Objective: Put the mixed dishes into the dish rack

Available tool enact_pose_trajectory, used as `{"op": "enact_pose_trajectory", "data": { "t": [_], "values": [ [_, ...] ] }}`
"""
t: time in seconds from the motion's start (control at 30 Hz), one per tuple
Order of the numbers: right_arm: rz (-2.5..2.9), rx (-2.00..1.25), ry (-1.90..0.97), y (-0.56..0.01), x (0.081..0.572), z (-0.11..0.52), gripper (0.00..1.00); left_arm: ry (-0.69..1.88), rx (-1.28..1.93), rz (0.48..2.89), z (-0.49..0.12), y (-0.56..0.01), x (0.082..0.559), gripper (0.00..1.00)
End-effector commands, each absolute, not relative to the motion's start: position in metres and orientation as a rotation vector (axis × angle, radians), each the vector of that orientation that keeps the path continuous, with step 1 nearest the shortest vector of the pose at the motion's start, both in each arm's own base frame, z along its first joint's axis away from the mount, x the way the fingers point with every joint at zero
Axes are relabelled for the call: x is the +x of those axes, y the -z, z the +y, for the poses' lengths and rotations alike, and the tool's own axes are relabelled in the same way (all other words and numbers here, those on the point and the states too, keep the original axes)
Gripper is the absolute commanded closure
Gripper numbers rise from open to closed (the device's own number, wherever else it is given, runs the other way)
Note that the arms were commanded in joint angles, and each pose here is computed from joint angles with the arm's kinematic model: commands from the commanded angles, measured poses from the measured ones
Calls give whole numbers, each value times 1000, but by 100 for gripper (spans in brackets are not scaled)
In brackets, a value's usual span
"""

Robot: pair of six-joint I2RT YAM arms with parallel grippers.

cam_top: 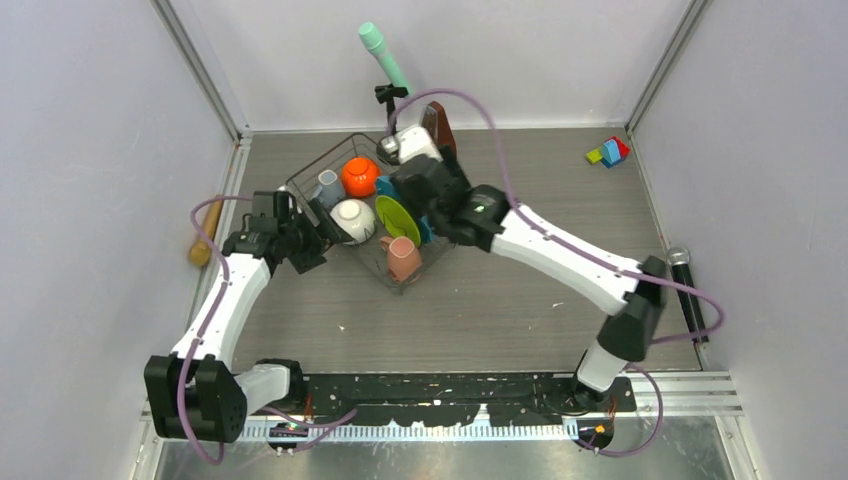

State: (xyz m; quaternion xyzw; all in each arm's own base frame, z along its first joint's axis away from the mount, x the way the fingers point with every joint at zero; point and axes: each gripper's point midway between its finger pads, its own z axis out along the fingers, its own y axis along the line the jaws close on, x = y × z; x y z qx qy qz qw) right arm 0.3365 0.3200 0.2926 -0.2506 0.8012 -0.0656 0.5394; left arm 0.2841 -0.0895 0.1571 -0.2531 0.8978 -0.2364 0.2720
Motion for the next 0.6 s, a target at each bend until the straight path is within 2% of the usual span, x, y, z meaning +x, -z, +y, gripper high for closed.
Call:
{"op": "enact_pose_trajectory", "data": {
  "t": [0.0,0.03,0.07,0.1,0.13,0.17,0.43,0.57],
  "values": [
    [2003,-352,-76,-302,334,263,26,809,-684,2347,-111,-160,305,20],
    [2034,-340,-74,-286,332,253,26,809,-694,2352,-113,-156,307,24],
    [2010,-256,-132,-298,335,237,26,807,-701,2354,-115,-153,310,28],
    [2041,-241,-121,-279,333,226,26,802,-703,2359,-118,-149,311,31],
    [2009,-169,-163,-291,335,211,26,795,-707,2364,-121,-146,313,35],
    [2028,-135,-144,-278,337,197,26,786,-709,2368,-123,-143,315,40],
    [2006,99,-148,-261,322,126,27,788,-676,2395,-157,-129,341,85],
    [2047,197,-172,-239,323,102,27,819,-623,2418,-190,-128,352,86]
  ]
}}
